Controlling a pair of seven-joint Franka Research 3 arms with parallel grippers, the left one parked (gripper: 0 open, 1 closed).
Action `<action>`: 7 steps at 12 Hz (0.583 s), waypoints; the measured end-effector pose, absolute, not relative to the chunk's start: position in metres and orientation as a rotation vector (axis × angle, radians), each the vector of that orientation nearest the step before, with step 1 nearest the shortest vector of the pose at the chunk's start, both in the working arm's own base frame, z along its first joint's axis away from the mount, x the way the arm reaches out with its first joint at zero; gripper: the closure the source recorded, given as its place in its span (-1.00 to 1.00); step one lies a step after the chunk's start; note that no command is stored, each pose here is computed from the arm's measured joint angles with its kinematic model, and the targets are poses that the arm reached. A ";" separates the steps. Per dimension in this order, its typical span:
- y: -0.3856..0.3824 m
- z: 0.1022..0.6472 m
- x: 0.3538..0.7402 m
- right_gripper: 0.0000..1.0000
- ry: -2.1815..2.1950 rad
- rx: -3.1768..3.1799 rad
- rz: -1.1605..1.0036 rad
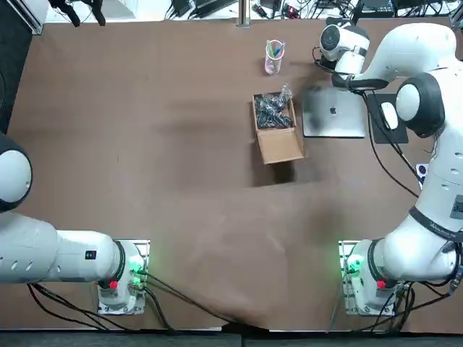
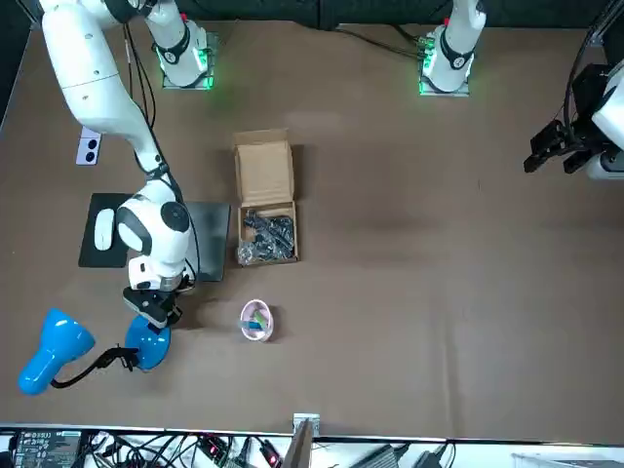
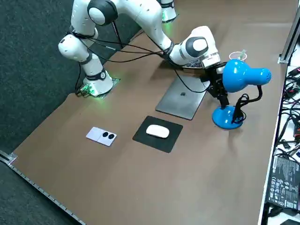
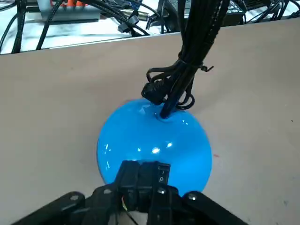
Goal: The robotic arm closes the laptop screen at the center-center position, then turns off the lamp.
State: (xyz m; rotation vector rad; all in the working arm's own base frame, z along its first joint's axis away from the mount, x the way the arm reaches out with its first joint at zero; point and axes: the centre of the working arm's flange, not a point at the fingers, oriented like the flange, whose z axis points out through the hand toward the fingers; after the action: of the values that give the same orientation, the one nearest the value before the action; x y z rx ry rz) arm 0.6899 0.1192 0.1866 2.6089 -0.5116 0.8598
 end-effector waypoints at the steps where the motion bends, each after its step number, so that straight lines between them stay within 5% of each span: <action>1: 0.119 0.187 0.690 0.96 -0.511 2.609 0.860; 7: 0.117 0.188 0.691 0.96 -0.499 2.605 0.872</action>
State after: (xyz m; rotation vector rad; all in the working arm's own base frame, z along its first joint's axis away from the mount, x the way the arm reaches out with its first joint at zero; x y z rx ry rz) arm 0.6914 0.1168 0.1878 2.6055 -0.4985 0.8725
